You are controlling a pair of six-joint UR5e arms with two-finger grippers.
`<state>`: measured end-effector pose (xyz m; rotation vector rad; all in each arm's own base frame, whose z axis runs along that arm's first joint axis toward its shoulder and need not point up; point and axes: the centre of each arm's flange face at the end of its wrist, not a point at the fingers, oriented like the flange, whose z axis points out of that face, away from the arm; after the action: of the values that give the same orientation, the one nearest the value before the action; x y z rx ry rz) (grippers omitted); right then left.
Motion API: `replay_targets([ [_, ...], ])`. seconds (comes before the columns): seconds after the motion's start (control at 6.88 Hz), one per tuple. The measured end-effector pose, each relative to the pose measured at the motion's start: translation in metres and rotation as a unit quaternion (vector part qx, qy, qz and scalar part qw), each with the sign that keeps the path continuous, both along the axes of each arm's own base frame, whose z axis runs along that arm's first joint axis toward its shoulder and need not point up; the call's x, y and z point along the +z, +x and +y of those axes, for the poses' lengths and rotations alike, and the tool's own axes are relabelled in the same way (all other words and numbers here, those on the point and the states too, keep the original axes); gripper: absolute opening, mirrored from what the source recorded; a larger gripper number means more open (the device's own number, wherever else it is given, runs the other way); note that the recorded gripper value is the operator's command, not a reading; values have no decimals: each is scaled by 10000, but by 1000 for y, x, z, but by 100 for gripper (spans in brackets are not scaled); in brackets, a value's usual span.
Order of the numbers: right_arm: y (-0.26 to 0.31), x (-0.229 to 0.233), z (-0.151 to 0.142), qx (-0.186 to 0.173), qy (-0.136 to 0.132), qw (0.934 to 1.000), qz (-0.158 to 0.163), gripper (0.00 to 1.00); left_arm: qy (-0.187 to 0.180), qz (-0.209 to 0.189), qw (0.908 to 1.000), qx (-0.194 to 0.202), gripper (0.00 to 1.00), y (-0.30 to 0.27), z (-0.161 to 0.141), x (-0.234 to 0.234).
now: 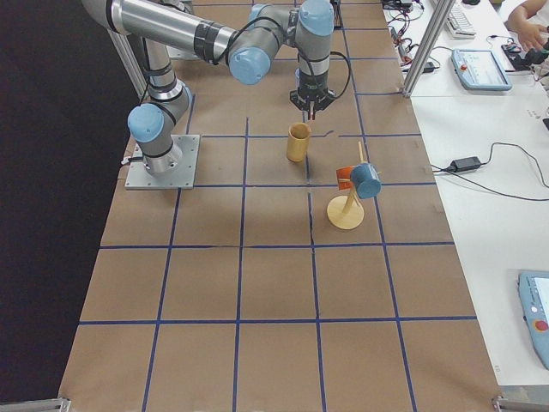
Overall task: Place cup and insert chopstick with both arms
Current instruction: 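Grasp the pink chopstick with the right gripper and lift it from the bamboo cup, then carry the chopstick with the right gripper over the blue cup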
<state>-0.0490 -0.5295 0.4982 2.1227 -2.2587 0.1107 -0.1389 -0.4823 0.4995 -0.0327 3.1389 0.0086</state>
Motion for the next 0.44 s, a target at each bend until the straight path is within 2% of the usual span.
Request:
replay_targets([
  [0.29, 6, 41, 1, -64, -3, 10000, -31, 6, -4, -4, 10000, -2, 100, 0, 1, 1],
  [0.44, 21, 51, -1, -212, -17, 9997, -96, 6, 2, -7, 10000, -6, 100, 0, 1, 0],
])
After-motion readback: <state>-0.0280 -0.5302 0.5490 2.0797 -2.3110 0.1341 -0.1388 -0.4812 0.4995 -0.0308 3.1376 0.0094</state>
